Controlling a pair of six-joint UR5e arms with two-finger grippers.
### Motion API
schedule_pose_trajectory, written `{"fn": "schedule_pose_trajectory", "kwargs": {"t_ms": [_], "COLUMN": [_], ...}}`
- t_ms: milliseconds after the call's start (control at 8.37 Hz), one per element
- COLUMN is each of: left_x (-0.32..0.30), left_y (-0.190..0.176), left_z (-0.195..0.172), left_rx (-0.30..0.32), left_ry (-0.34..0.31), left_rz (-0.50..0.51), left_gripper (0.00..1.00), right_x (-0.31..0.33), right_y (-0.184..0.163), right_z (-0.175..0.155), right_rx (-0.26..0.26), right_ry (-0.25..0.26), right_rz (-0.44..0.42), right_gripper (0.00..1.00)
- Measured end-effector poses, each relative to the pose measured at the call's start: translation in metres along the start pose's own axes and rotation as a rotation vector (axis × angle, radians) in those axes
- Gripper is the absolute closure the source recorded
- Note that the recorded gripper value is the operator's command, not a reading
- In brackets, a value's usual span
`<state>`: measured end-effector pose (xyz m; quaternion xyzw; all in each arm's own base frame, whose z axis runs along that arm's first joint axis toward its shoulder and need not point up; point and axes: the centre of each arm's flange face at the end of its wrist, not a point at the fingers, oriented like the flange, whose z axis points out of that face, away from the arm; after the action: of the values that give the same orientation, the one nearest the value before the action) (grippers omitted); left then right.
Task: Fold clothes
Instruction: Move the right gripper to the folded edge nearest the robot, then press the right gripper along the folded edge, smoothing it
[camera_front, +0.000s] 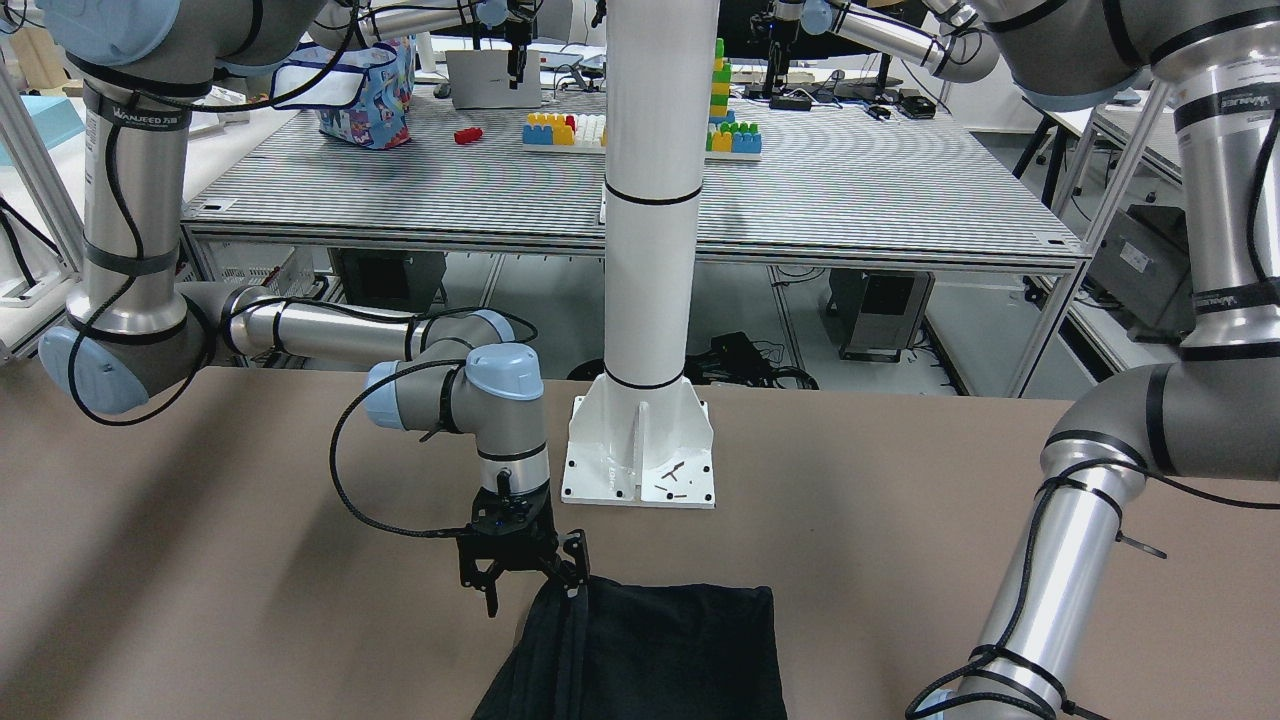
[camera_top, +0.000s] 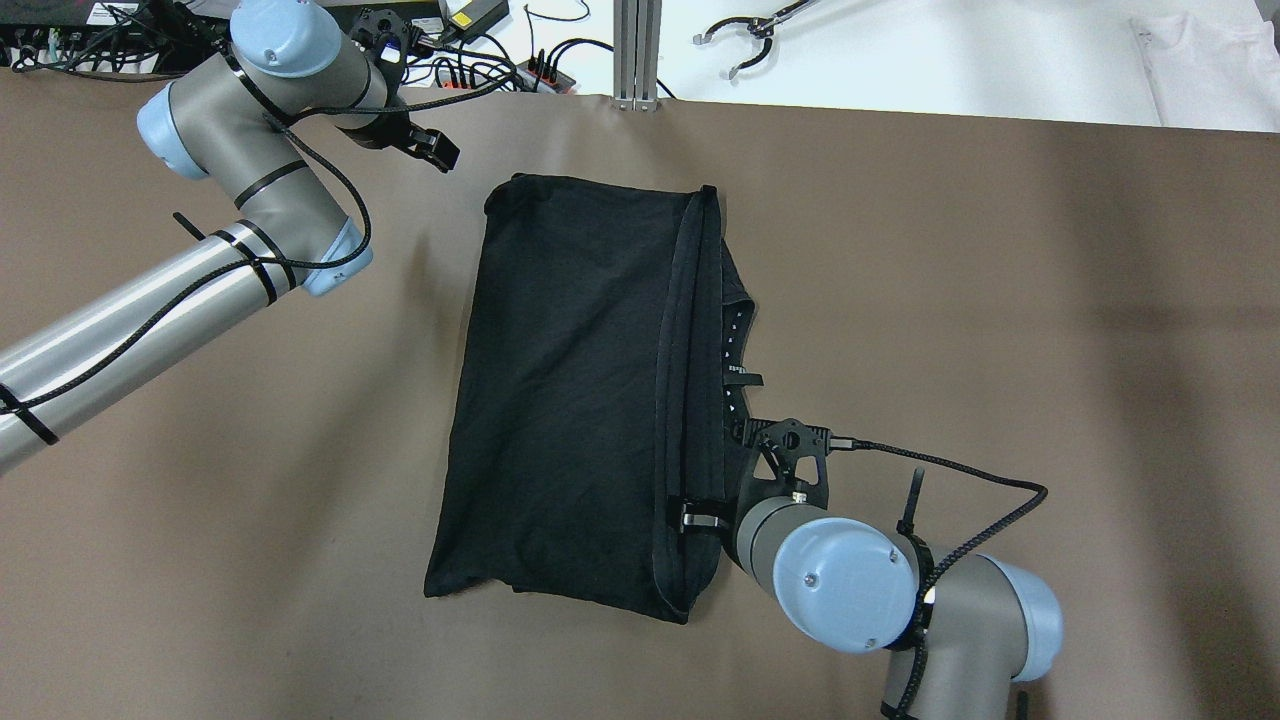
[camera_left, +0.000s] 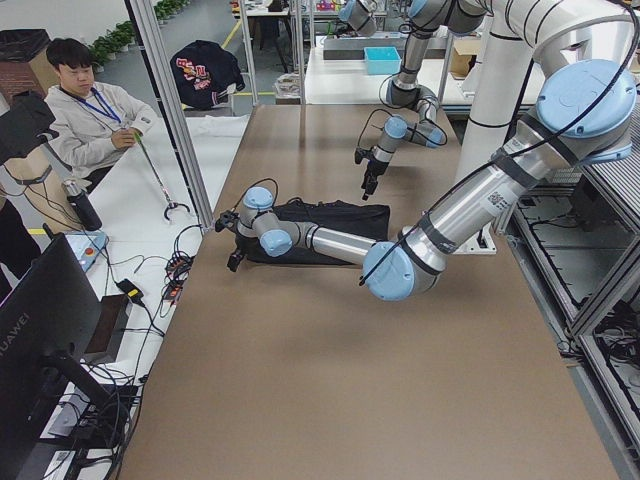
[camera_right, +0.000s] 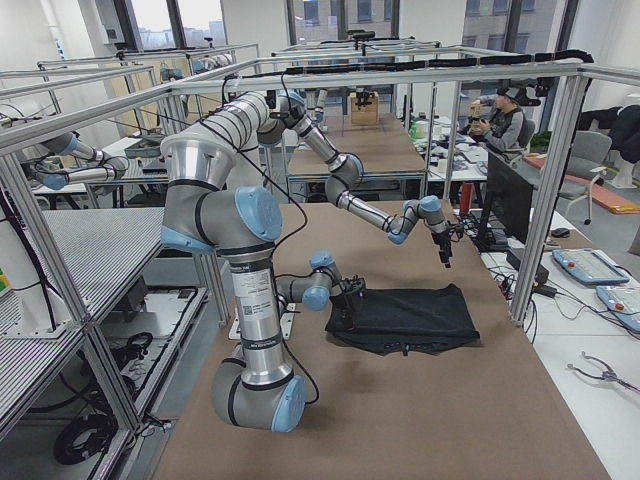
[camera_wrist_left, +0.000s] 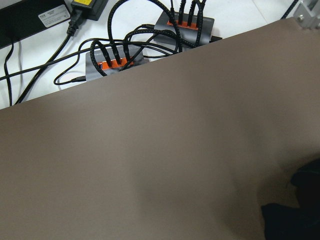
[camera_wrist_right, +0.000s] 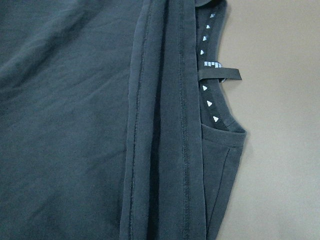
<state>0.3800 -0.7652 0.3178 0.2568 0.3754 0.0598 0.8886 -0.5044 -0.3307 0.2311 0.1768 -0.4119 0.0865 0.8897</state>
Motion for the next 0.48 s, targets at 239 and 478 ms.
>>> {"fn": "schedule_pose_trajectory", "kwargs": {"t_ms": [239,478], "left_x": [-0.001,-0.006], "left_y": [0.002,0.006], "left_z": [0.001,0.003], "left_rx": [-0.002,-0.007], "left_ry": [0.0,-0.004], "left_rz": [-0.001,-0.003], "left_gripper": [0.0,0.0], "right_x": [-0.027,-0.051], "right_y": [0.007,0.013], "right_z": [-0.004,0.003], "right_rx": [-0.02,-0.031], "right_ry": [0.069,0.1], "right_rz": [-0.121,-0.213], "right_gripper": [0.26,0.33]}}
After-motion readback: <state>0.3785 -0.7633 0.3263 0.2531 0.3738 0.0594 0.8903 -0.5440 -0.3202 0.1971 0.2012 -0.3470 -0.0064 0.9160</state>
